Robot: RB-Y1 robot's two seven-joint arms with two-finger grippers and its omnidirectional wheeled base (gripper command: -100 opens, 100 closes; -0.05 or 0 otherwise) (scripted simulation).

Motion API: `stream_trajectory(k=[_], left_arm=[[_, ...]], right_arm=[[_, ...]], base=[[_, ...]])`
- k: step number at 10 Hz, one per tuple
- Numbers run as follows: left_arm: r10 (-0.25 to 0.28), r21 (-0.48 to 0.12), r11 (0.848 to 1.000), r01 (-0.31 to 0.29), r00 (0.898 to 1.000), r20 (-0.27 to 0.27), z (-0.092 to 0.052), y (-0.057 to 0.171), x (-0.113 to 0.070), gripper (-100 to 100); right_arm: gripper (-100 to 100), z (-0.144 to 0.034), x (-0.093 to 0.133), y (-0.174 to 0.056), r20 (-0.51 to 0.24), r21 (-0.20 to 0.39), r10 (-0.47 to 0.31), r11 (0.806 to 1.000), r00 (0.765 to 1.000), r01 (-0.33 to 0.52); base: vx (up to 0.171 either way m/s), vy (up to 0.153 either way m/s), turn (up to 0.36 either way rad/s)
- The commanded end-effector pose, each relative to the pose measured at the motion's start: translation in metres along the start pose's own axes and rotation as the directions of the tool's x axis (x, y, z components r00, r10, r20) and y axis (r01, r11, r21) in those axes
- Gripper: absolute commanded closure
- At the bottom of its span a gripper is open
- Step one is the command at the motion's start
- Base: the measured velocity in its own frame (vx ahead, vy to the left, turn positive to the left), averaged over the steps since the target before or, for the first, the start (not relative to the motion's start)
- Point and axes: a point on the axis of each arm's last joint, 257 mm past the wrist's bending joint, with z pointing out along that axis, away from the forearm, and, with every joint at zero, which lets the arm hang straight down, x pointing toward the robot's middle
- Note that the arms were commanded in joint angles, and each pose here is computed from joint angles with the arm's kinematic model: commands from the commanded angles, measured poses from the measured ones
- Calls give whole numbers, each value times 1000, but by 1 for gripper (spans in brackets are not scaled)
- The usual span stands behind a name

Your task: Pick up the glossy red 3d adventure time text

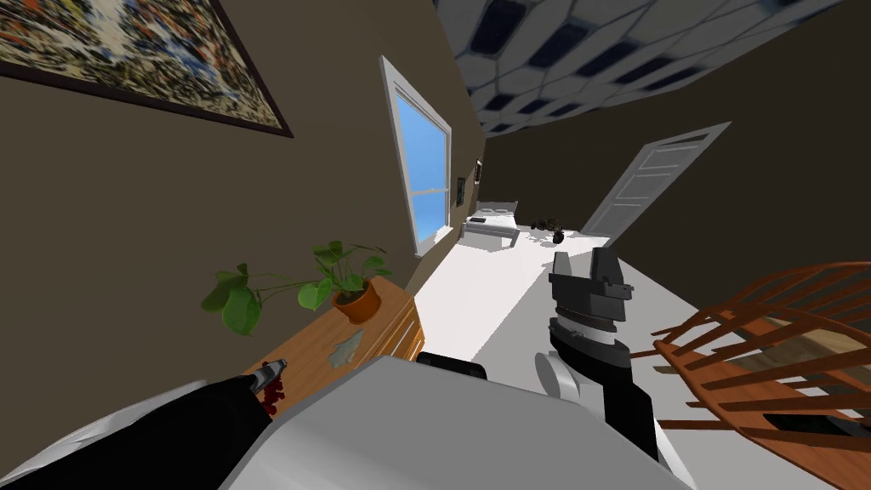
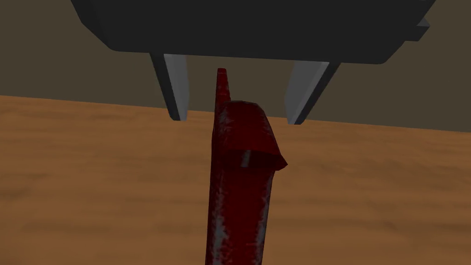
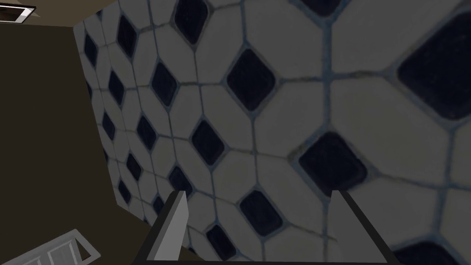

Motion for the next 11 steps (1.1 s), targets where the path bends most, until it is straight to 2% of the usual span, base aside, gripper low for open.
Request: stream_trajectory(k=[1,4,5,6,9,10,11], left_arm=[[0,0,1000,0,1000,0,0,0,0,100],[-23,-12,1000,23,1000,1,0,5,1,100],[-25,-10,1000,25,1000,2,0,4,0,0],[5,2,1000,-5,1000,0,-4,-5,-6,100],[16,7,1000,-16,1000,-4,-11,-16,-14,100],[17,8,1000,-17,1000,-3,-9,-14,-12,100],[17,9,1000,-17,1000,-3,-9,-15,-12,0]], right_arm=[[0,0,0,0,0,0,0,1000,1000,0],[0,0,0,0,0,0,0,1000,1000,0],[0,0,0,0,0,0,0,1000,1000,0],[0,0,0,0,0,0,0,1000,1000,0],[0,0,0,0,0,0,0,1000,1000,0],[0,0,0,0,0,0,0,1000,1000,0],[0,0,0,0,0,0,0,1000,1000,0]], base=[[-1,3,24],[3,-1,15],[0,0,0],[-20,-22,18],[-28,-34,36],[-11,-15,6],[0,0,0]])
